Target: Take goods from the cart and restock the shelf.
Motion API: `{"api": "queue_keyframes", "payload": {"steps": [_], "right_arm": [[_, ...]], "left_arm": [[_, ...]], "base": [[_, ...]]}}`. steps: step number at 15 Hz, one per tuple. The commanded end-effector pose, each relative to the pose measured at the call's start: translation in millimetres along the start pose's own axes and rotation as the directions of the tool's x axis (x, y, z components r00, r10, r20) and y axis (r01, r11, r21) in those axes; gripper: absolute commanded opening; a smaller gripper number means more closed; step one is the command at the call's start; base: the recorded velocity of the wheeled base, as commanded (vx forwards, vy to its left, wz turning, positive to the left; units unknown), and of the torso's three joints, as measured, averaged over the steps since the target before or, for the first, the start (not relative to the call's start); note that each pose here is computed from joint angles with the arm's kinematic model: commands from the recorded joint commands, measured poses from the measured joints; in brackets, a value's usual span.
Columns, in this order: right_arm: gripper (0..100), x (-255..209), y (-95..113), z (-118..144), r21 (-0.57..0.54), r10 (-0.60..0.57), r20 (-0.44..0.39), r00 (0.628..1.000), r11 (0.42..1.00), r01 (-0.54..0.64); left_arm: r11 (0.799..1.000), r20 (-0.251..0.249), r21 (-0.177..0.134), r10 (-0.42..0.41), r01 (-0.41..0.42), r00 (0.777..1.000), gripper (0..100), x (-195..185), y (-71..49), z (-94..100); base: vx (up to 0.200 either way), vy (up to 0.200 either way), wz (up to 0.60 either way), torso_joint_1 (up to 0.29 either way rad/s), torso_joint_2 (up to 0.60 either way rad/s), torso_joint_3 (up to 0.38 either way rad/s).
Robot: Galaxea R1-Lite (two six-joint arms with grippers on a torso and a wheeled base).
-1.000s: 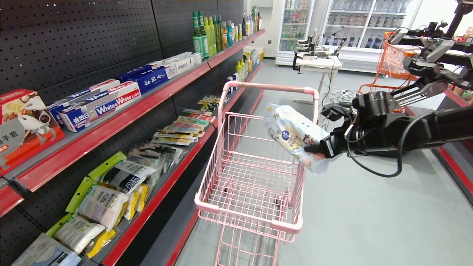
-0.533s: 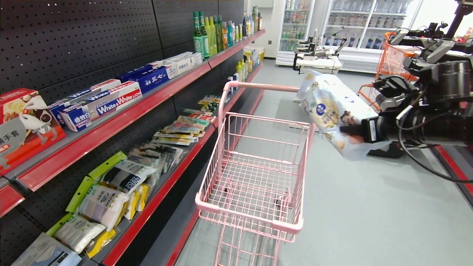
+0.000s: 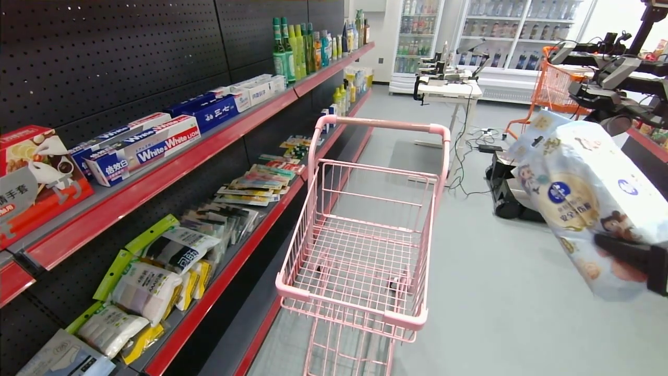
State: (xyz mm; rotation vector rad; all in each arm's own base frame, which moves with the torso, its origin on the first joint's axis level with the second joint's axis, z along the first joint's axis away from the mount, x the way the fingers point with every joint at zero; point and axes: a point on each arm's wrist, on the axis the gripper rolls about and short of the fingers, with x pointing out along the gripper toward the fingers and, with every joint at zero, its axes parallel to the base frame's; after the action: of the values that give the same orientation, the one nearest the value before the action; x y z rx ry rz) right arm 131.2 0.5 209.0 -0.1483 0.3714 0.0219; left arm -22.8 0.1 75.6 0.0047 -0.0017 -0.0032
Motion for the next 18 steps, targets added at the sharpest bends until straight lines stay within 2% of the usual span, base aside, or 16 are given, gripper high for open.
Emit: {"api": "queue_keyframes", "payload": {"steps": [1, 3, 4, 5, 7, 11, 16, 18], "right_arm": [[0, -45.4, 1.7, -28.0, 0.010, -0.060, 0.160, 0.985, 0.998, 0.059], [0, -50.0, 3.0, -43.8, 0.017, -0.097, 0.143, 0.985, 0.995, 0.096], [0, -50.0, 3.0, -43.8, 0.017, -0.097, 0.143, 0.985, 0.995, 0.096], [0, -50.1, 2.7, -54.4, 0.026, -0.161, 0.116, 0.980, 0.987, 0.159], [0, -52.6, 1.2, -59.7, 0.039, -0.220, 0.106, 0.970, 0.975, 0.217], [0, -55.2, 0.8, -65.7, 0.030, -0.259, 0.099, 0.961, 0.966, 0.257], [0, -52.7, 2.7, -67.0, 0.012, -0.184, 0.098, 0.978, 0.983, 0.184], [0, -56.3, 12.1, -72.1, -0.008, -0.074, 0.130, 0.989, 0.997, 0.076]], "left_arm": [[1.000, 0.000, 0.000, 0.000, 0.000, 1.000, 100, 0.0, 0.0, 0.0], [1.000, 0.000, 0.000, 0.000, 0.000, 1.000, 100, 0.0, 0.0, 0.0], [1.000, 0.000, 0.000, 0.000, 0.000, 1.000, 100, 0.0, 0.0, 0.0], [1.000, 0.000, 0.000, 0.000, 0.000, 1.000, 100, 0.0, 0.0, 0.0], [1.000, 0.000, 0.000, 0.000, 0.000, 1.000, 100, 0.0, 0.0, 0.0], [1.000, 0.000, 0.000, 0.000, 0.000, 1.000, 100, 0.0, 0.0, 0.0], [1.000, 0.000, 0.000, 0.000, 0.000, 1.000, 100, 0.0, 0.0, 0.0], [1.000, 0.000, 0.000, 0.000, 0.000, 1.000, 100, 0.0, 0.0, 0.0]], "base": [[0.000, 0.000, 0.00, 0.000, 0.00, 0.000], [0.000, 0.000, 0.00, 0.000, 0.00, 0.000], [0.000, 0.000, 0.00, 0.000, 0.00, 0.000], [0.000, 0.000, 0.00, 0.000, 0.00, 0.000], [0.000, 0.000, 0.00, 0.000, 0.00, 0.000], [0.000, 0.000, 0.00, 0.000, 0.00, 0.000], [0.000, 0.000, 0.00, 0.000, 0.00, 0.000], [0.000, 0.000, 0.00, 0.000, 0.00, 0.000]]}}
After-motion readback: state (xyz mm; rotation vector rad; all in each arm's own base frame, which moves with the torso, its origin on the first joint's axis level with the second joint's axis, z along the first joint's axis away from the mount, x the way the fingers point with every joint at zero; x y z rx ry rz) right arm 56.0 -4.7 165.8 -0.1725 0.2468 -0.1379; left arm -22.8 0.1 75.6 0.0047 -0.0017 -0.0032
